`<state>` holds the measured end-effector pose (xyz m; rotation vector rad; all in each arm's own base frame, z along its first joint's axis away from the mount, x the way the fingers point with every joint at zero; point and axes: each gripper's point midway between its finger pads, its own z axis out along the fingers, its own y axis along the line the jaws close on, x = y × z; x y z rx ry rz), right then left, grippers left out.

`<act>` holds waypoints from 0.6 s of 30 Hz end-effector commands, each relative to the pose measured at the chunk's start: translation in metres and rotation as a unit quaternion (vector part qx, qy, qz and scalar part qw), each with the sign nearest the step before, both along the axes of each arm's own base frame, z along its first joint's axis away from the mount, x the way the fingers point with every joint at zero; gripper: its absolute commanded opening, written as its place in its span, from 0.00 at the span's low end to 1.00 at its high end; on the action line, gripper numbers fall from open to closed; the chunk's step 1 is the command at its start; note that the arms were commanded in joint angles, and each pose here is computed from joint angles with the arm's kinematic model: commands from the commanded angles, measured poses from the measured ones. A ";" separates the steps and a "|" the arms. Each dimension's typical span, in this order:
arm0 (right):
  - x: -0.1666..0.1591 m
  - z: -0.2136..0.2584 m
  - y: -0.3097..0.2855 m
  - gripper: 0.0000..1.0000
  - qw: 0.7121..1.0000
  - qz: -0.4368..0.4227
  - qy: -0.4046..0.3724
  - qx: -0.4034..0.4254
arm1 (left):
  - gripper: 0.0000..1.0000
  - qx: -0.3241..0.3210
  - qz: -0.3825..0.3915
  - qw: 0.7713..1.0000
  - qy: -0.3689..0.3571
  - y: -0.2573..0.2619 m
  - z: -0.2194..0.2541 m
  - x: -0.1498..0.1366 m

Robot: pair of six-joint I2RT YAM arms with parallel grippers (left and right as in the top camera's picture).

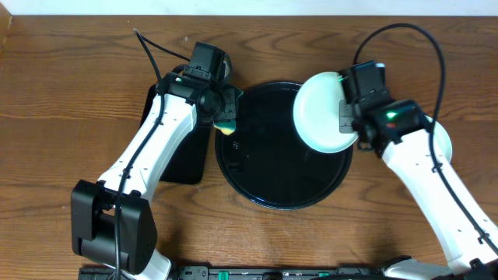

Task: Clean dirty plates on tray and stack at the side
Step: 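Lift the green plate with right gripper and carry it right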

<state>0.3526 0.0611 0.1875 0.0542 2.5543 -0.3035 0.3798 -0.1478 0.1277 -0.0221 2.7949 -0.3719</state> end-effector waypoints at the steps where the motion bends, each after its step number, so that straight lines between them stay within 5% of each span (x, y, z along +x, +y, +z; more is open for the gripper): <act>1: -0.004 0.029 -0.016 0.01 0.990 -0.048 -0.064 -0.116 | 0.07 0.002 0.003 1.000 -0.004 0.001 0.002 0.002; 18: -0.011 0.047 0.006 0.01 0.979 -0.030 -0.108 -0.168 | 0.08 0.002 0.003 1.000 -0.004 0.001 0.002 0.002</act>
